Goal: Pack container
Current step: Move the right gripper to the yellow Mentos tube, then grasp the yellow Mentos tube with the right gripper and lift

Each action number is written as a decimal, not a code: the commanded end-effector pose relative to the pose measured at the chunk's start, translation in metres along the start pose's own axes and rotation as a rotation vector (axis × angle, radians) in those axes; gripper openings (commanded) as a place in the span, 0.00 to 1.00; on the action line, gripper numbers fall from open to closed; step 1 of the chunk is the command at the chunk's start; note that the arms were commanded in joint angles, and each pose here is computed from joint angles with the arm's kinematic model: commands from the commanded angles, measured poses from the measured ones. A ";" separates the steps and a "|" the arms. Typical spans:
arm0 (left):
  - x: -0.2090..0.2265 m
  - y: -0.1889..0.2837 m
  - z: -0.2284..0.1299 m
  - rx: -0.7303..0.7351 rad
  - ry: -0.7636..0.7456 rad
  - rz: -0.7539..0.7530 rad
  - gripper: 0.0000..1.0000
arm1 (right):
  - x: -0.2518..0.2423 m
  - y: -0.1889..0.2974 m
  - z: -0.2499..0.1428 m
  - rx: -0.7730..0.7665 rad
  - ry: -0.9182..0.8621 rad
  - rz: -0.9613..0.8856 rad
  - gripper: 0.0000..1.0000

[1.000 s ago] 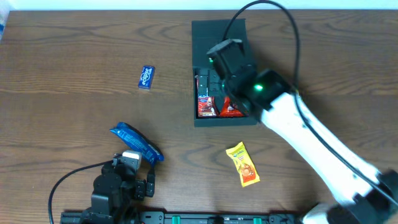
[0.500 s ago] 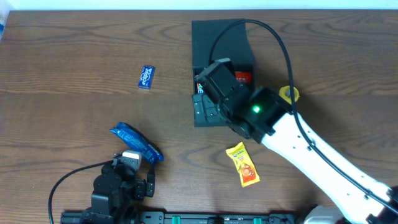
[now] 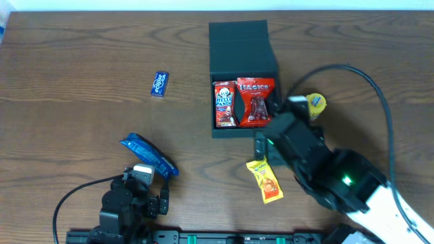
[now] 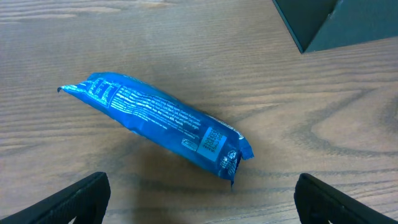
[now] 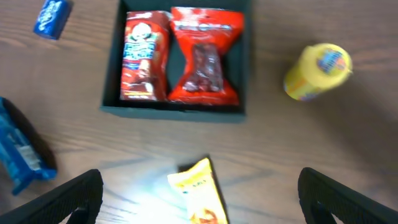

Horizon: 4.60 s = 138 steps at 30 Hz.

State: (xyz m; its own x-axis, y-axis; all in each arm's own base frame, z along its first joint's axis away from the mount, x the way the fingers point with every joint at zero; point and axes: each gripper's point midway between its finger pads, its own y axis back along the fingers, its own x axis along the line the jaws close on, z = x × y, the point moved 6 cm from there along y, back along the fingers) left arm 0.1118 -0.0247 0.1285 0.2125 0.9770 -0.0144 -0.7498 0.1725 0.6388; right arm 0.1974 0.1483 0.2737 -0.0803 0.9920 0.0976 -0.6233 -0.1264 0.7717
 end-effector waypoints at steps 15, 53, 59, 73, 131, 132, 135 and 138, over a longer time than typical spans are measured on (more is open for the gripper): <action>0.000 -0.009 -0.015 0.056 0.011 -0.002 0.96 | -0.104 -0.072 -0.064 -0.186 -0.182 -0.364 0.99; 0.000 -0.009 -0.015 0.056 0.011 -0.002 0.95 | -0.152 -0.202 -0.055 -0.268 -0.020 -0.199 0.99; 0.000 -0.009 -0.015 0.056 0.011 -0.002 0.95 | -0.153 -0.210 -0.047 -0.287 -0.020 -0.194 0.99; 0.000 -0.009 -0.015 0.056 0.011 -0.002 0.95 | -0.162 -0.233 -0.019 -0.281 -0.023 -0.202 0.99; 0.000 -0.009 -0.015 0.056 0.011 -0.002 0.95 | -0.086 -0.063 0.028 -0.126 0.005 -0.021 0.01; 0.000 -0.009 -0.015 0.056 0.011 -0.002 0.95 | -0.076 -0.057 0.029 -0.111 0.008 0.028 0.02; 0.000 -0.009 -0.015 0.056 0.011 -0.002 0.95 | -0.053 -0.044 0.030 -0.055 -0.015 0.119 0.01; 0.000 -0.009 -0.015 0.056 0.011 -0.002 0.95 | -0.032 -0.039 0.025 0.039 -0.088 0.158 0.01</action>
State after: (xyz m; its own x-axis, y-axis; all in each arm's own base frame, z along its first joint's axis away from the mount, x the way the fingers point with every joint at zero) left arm 0.1120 -0.0247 0.1285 0.2125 0.9770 -0.0144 -0.7503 0.1726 0.6382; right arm 0.2454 0.1012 0.2432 -0.1432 0.9789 0.1456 -0.6029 -0.2030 0.7716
